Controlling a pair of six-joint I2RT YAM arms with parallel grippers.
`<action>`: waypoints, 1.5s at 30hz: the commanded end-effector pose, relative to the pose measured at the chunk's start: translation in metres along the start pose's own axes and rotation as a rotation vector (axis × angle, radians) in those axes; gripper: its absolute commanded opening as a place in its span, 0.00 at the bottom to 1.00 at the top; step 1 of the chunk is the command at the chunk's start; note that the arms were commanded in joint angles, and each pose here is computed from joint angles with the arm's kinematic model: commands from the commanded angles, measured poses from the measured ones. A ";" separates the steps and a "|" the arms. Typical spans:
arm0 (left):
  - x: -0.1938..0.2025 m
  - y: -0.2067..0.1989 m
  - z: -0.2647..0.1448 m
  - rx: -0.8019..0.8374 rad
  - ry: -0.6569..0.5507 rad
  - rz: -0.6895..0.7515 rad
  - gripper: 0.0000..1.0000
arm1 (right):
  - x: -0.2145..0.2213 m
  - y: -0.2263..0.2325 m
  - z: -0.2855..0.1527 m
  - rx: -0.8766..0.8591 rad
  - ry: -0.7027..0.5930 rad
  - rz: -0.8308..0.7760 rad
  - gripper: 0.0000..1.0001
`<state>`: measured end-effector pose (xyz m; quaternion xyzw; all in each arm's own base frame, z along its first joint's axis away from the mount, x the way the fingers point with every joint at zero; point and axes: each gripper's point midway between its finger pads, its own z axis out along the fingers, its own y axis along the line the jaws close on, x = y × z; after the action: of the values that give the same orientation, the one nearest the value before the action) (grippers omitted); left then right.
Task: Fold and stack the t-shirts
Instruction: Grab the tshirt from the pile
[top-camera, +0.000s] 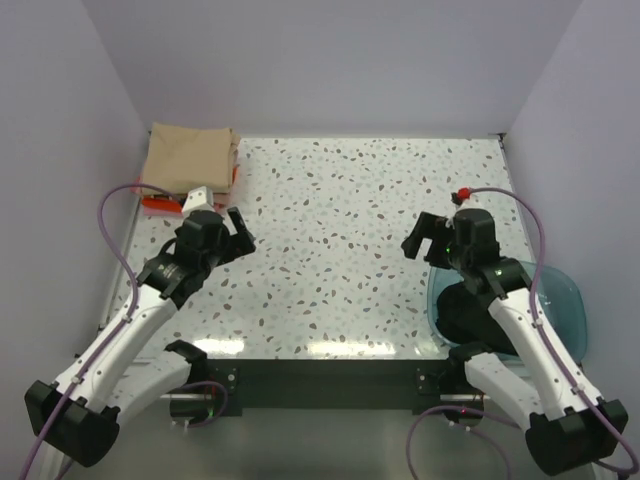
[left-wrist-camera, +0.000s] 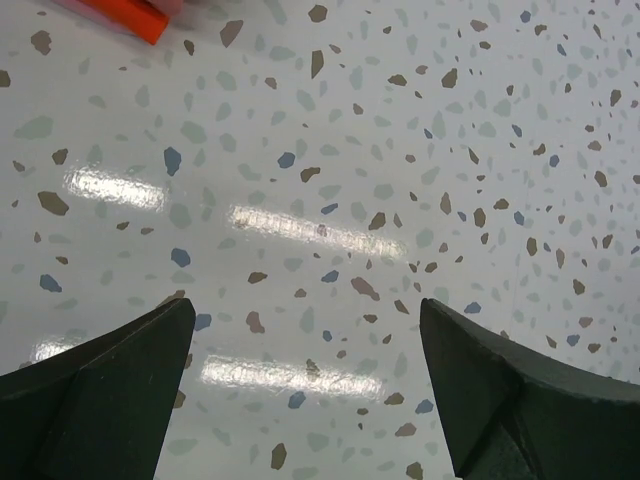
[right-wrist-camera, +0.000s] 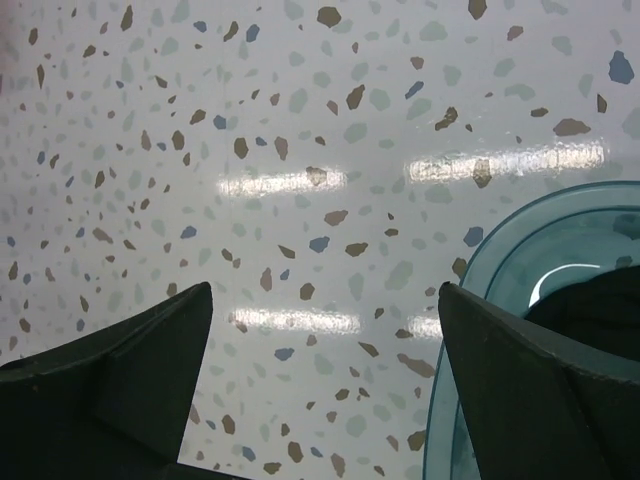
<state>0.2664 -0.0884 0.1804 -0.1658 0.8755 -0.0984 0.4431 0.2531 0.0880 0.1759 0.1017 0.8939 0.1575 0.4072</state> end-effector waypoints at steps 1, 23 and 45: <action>-0.006 0.001 -0.003 0.002 -0.033 -0.005 1.00 | -0.030 0.010 -0.009 0.005 -0.058 0.028 0.99; 0.008 -0.016 0.012 0.097 0.012 0.063 1.00 | 0.042 -0.179 -0.050 0.847 0.095 0.545 0.99; 0.001 -0.015 0.008 0.083 0.000 0.060 1.00 | 0.037 -0.175 -0.044 0.730 0.001 0.619 0.00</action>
<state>0.2698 -0.1037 0.1610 -0.1214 0.8886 -0.1160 0.4268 0.1586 -0.0626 0.0598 0.5144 0.8340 -0.0747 0.1851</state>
